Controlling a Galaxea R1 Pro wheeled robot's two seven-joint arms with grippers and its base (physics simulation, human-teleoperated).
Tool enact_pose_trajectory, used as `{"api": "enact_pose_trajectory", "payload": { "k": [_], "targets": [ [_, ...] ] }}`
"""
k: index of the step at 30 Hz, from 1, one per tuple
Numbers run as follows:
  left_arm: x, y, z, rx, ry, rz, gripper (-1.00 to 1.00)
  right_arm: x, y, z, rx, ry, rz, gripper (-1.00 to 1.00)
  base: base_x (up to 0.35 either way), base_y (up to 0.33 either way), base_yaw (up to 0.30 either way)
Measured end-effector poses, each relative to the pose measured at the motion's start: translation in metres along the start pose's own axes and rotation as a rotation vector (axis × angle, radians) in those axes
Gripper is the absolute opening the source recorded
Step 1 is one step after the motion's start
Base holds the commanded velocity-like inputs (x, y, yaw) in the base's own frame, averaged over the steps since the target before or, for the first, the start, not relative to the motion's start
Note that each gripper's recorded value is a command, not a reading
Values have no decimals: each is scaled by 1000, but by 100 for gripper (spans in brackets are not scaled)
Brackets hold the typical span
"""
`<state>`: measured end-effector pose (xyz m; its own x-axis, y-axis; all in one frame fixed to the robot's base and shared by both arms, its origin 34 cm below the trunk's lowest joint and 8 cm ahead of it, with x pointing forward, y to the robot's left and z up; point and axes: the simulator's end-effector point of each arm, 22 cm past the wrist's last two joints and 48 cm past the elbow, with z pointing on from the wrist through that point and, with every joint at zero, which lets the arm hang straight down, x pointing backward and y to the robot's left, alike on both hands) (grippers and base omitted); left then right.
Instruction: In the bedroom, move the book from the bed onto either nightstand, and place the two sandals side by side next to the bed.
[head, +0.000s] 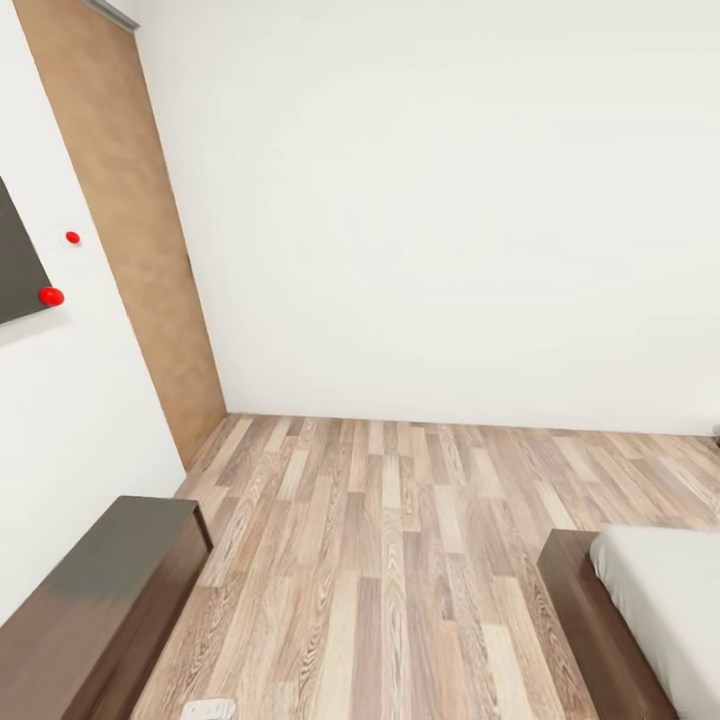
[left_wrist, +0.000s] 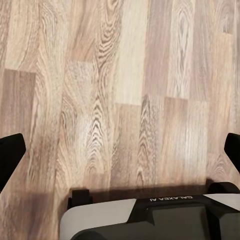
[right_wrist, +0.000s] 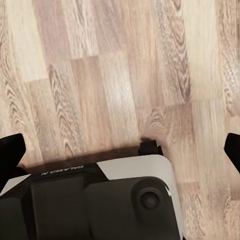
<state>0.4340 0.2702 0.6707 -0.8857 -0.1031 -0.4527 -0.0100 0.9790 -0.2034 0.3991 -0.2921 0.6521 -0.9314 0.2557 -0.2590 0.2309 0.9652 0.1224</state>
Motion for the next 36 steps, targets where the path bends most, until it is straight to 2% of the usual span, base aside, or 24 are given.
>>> {"api": "enact_pose_trajectory", "payload": {
  "k": [6,15,36],
  "targets": [
    [0,0,0,0,0,0,100,0,0,0,0,0,-3,100,0,0,-269],
    [0,0,0,0,0,0,100,0,0,0,0,1,-10,100,0,0,-148],
    [-1,1,0,-3,-2,-6,100,0,1,0,-1,1,-4,100,0,0,-294]
  ]
}}
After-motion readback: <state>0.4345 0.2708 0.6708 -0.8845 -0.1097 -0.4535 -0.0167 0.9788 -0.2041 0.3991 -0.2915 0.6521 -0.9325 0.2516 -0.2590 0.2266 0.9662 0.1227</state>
